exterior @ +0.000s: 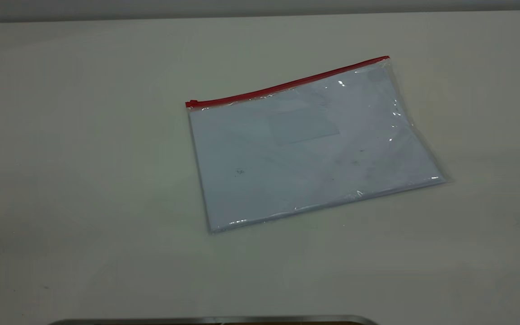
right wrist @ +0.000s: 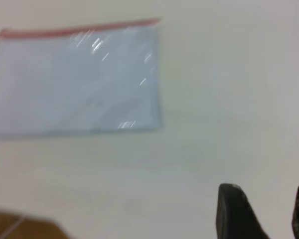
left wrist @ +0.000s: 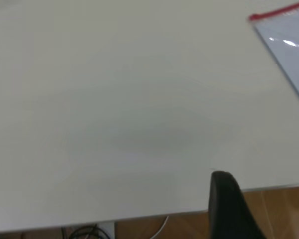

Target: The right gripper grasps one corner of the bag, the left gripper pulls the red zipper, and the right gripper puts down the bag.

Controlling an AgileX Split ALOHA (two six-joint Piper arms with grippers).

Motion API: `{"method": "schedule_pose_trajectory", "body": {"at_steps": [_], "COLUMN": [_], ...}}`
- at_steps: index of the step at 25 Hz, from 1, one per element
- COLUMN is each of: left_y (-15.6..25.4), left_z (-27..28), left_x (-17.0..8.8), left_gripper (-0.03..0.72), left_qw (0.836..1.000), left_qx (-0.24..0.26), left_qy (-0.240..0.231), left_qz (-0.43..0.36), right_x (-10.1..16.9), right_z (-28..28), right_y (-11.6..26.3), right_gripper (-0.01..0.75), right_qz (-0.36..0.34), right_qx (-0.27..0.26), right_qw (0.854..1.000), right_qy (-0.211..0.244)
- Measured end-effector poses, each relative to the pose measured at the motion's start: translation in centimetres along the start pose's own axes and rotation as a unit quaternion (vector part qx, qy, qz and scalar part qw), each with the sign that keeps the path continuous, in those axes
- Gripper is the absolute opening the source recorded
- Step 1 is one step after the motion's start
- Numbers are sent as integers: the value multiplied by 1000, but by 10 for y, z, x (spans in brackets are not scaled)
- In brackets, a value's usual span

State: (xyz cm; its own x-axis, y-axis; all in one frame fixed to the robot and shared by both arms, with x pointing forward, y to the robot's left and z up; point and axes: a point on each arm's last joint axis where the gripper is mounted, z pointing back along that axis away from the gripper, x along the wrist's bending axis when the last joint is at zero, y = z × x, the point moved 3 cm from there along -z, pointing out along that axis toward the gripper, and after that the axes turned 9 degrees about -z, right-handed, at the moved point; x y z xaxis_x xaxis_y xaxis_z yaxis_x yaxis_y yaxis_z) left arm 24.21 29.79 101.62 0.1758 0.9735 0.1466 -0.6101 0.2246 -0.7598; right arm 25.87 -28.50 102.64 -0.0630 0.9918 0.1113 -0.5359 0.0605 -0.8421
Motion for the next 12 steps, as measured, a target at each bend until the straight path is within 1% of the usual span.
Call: {"method": "schedule_pose_trajectory", "body": {"at_steps": [1,12], "left_y": [0,0], "left_z": [0,0], "left_x": [0,0], "left_gripper": [424,424], "left_qw": [1000,1000], "left_qx": [1,2], "left_qy": [-4,-9], "left_qz": [4,7], "right_x": [0,1], "right_z": [2,2], "right_y": [1,1], "right_gripper": [322,321], "right_qz": [-3,-7], "right_qx": [-9,-9], "right_qw": [1000,1000], "right_qy": [4,2]}}
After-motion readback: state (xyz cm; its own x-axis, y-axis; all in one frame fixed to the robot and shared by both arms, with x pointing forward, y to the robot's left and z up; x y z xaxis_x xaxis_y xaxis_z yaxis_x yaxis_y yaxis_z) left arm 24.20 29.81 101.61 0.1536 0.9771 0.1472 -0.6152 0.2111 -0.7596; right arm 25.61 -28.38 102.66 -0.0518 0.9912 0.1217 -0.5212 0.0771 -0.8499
